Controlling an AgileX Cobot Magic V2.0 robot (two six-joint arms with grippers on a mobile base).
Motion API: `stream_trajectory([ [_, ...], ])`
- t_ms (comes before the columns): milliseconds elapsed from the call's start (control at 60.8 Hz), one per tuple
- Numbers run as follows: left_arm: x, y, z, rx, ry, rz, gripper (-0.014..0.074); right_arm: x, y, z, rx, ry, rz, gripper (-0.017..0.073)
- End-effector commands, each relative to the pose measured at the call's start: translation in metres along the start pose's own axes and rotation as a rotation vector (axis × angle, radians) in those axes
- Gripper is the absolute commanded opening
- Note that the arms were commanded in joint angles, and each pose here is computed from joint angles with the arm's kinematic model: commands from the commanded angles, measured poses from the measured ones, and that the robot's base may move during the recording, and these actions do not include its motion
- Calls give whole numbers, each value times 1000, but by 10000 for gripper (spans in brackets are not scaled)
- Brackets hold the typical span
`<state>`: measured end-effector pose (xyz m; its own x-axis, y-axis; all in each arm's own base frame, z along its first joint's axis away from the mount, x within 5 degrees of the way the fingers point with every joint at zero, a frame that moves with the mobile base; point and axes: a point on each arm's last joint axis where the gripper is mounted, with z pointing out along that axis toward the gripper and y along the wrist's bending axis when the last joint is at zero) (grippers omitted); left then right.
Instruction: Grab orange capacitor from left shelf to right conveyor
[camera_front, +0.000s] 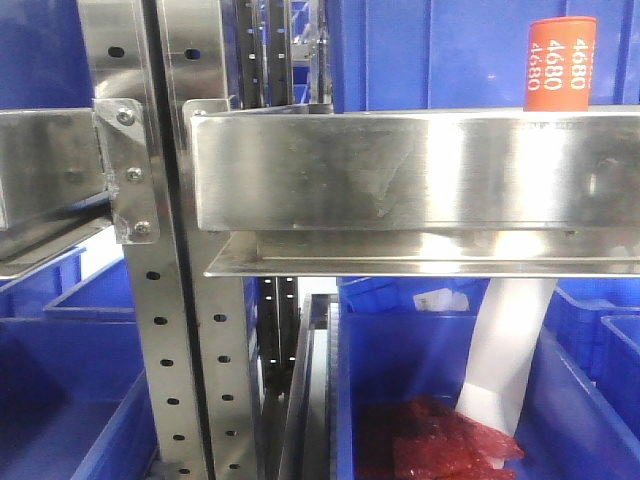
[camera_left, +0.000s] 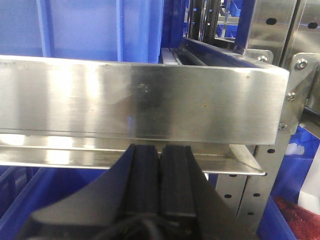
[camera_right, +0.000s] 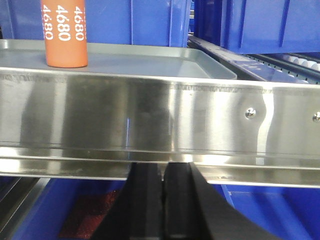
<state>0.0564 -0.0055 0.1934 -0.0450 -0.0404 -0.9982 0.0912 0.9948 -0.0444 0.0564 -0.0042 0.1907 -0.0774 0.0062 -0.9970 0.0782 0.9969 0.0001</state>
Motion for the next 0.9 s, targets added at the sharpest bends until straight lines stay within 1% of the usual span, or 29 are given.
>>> stream_trajectory([
  [0, -10, 0, -2, -5, -96, -5, -127, -10, -1, -2, 8, -105, -4, 57],
  [674, -10, 0, -2, -5, -96, -5, -127, -10, -1, -2, 8, -106, -4, 57],
  [888, -10, 0, -2, -5, -96, -5, -127, -15, -1, -2, 10, -159, -4, 57],
])
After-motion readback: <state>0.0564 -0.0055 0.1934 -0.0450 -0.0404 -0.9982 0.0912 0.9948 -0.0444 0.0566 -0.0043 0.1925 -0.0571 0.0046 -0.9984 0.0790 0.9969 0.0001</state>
